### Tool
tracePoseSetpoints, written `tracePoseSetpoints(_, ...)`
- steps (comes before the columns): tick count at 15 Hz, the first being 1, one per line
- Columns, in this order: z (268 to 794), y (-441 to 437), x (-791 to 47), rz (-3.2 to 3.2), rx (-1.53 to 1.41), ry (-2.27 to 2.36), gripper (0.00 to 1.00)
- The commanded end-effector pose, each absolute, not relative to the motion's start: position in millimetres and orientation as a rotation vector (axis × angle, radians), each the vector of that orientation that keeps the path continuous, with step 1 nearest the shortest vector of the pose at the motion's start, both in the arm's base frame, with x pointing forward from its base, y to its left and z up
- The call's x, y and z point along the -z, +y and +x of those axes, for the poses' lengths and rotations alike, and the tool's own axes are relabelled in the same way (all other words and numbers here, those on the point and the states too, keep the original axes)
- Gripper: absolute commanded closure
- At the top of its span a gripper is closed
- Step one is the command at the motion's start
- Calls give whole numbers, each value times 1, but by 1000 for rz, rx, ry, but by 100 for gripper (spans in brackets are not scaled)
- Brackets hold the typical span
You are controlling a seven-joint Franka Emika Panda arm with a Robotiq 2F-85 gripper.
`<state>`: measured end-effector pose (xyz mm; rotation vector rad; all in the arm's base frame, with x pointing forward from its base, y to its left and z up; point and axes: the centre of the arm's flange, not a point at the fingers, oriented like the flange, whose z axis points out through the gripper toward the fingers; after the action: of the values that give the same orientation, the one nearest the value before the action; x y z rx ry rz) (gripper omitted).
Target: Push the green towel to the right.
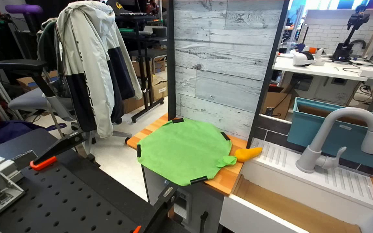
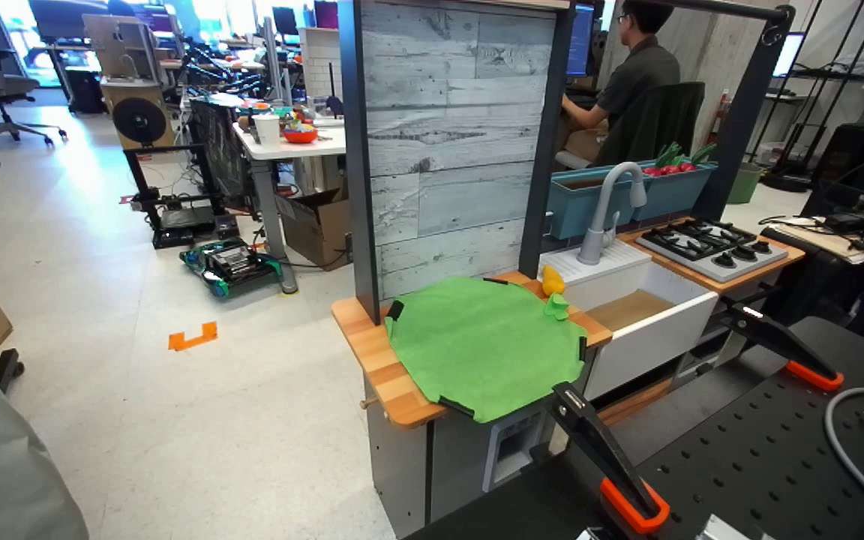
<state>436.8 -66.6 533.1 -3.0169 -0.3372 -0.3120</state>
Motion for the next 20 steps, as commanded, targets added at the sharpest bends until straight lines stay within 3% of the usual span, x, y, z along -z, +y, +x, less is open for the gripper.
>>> tracePoseSetpoints(1, 471, -57, -507, -3043, 261, -302, 0)
tracePoseSetpoints(11, 548, -16, -391, -3102, -3, -283, 0)
tracePoseSetpoints(20, 583, 10, -292, -3225, -121, -254, 0)
